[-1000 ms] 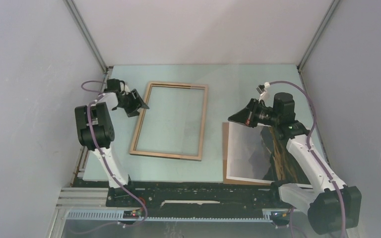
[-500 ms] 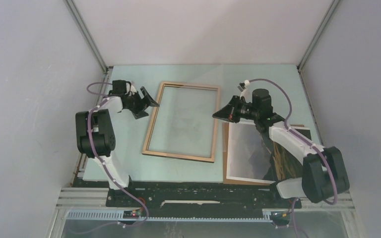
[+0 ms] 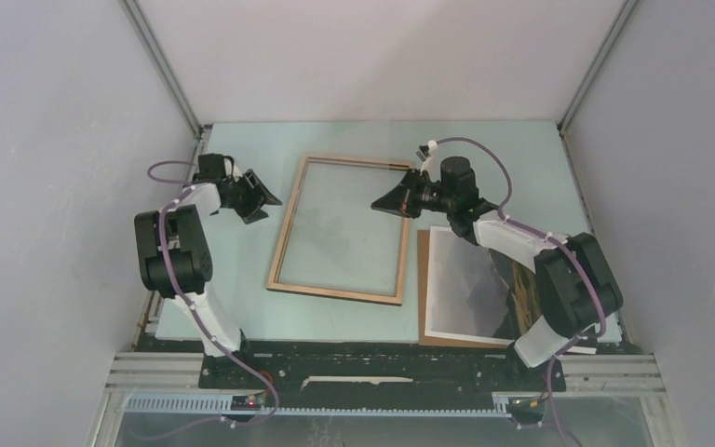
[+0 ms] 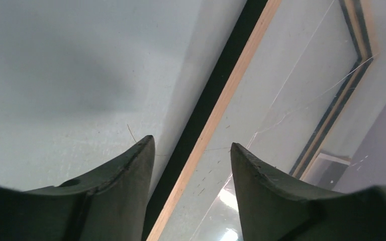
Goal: Put the photo into the frame
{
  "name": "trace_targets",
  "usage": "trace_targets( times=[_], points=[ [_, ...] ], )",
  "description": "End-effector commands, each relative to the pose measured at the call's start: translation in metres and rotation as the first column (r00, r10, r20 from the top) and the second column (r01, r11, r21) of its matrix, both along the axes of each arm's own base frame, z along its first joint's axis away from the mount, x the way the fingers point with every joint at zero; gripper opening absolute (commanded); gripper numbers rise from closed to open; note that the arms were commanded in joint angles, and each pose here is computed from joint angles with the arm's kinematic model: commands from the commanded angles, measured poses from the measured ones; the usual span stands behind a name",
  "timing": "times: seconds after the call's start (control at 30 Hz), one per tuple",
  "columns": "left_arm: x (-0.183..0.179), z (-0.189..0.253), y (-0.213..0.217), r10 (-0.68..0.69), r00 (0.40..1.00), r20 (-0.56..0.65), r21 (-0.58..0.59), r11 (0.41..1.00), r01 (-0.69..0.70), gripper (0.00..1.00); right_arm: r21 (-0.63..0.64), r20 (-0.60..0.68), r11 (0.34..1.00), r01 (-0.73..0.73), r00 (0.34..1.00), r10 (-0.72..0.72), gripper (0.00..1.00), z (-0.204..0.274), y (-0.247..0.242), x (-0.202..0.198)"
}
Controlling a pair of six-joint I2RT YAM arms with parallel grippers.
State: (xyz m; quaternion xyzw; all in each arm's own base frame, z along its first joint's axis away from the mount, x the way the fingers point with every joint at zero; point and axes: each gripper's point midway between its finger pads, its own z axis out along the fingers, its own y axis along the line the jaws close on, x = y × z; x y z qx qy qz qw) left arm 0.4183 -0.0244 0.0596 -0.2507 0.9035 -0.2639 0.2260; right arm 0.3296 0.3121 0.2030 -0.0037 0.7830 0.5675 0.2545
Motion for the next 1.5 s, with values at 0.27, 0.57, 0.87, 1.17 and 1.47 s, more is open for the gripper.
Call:
trace_targets(
  times=[0.27, 0.57, 0.87, 1.17, 1.47],
  points=[
    [-0.004, -0.017, -0.009, 0.006, 0.999, -0.037, -0.034, 0.999, -0.007, 0.59, 0.059, 0.072, 0.998, 0.039, 0.997, -0.043, 0.00, 0.012, 0.019, 0.037],
    [-0.006, -0.020, -0.015, -0.009, 0.999, -0.048, -0.045, 0.999, 0.006, 0.55, 0.059, 0.064, 0.998, 0.025, 0.998, -0.029, 0.00, 0.003, 0.022, 0.038],
    [-0.006, -0.024, -0.017, -0.009, 0.998, -0.059, -0.058, 0.998, 0.005, 0.51, 0.028, 0.090, 0.999, 0.030, 0.995, -0.033, 0.00, 0.018, 0.014, 0.024],
    [-0.005, -0.023, -0.018, -0.012, 0.999, -0.053, -0.061, 0.998, 0.009, 0.49, 0.056, 0.086, 0.998, 0.003, 0.996, -0.008, 0.00, 0.020, 0.017, 0.019],
    [-0.005, -0.023, -0.020, -0.014, 0.998, -0.054, -0.068, 0.998, 0.010, 0.48, 0.064, 0.103, 0.998, -0.017, 0.995, 0.010, 0.00, 0.023, 0.022, 0.015]
  ],
)
